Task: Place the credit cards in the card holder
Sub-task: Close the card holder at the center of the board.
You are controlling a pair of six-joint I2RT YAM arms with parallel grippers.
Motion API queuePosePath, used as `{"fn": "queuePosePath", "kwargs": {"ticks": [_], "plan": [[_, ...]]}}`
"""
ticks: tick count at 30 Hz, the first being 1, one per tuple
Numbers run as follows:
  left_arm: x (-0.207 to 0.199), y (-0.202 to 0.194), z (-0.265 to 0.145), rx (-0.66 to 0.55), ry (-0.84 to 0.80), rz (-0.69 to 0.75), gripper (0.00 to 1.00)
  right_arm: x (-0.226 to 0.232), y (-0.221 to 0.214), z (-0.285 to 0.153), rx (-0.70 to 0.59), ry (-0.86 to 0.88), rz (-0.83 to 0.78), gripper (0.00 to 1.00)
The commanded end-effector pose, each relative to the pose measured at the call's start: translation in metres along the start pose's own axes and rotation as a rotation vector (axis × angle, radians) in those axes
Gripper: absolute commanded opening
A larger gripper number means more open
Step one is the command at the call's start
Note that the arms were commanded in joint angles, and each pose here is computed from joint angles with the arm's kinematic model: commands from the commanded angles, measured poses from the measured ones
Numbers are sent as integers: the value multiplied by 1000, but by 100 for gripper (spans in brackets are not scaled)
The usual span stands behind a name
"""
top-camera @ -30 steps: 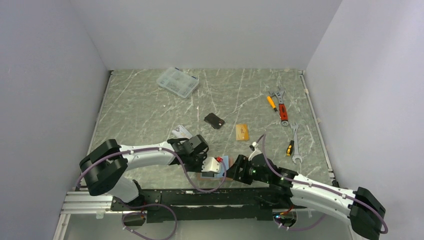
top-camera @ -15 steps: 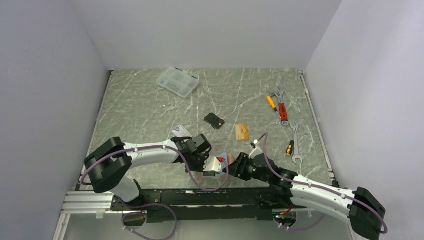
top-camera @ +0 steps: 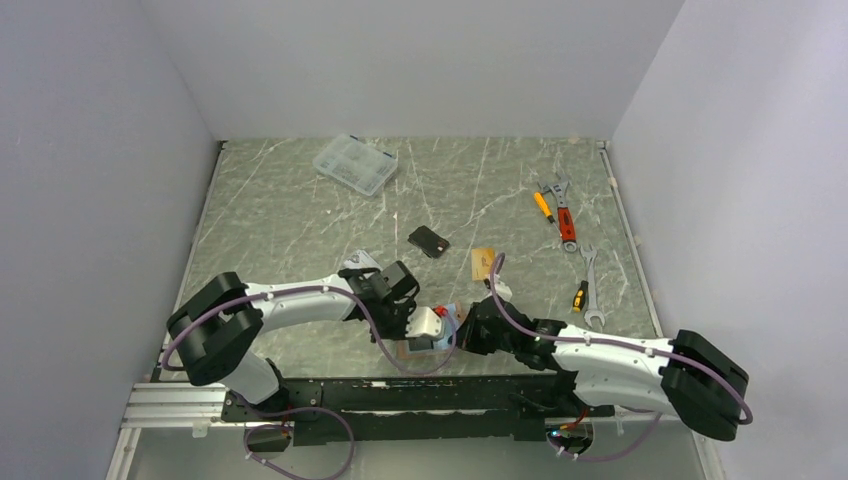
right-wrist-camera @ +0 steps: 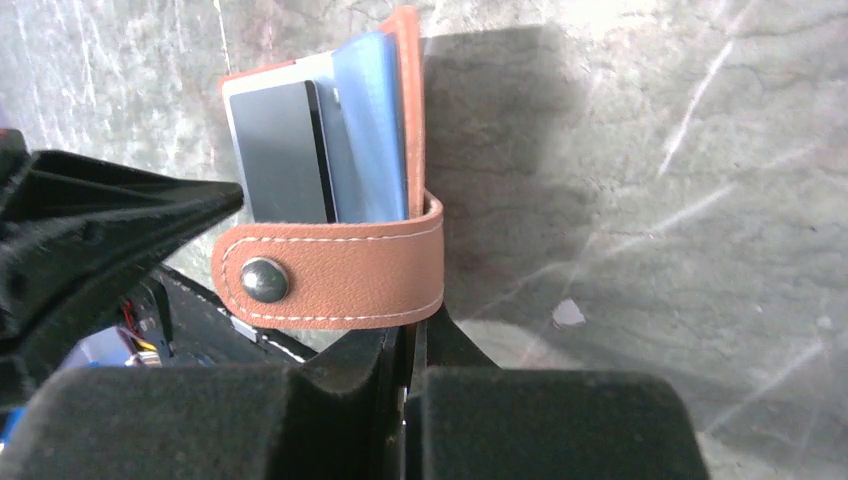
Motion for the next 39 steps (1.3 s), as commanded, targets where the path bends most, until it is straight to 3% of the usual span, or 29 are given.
{"fn": "queuePosePath", "kwargs": {"ticks": [1,6,22,34,39], "plan": [[27,33,-29,-205,44,-35,0,-23,9,-8,-87,-86,30,0],[33,17,-37,-192,103,-22,0,-51,5,-15,-100,-145,104,0],[31,-2,24,72,8,-90,0,-76,-9,-8,-53,-224,181,0],[31,61,24,-212,-135,-127,0,-68,-2,-4,-83,-142,213,0],[37,86,-1,-437,-133,-129,0,-67,2,-7,-109,-105,219,0]]}}
Point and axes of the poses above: each gripper's point midway between its finger pads, its own z axis out along the fingers, its own x axis along the line the jaws close on, y = z × x, the point moved 2 cm from there along -z, back along the fingers, and after that the axes turned 14 degrees about z, right-handed, at the moved point
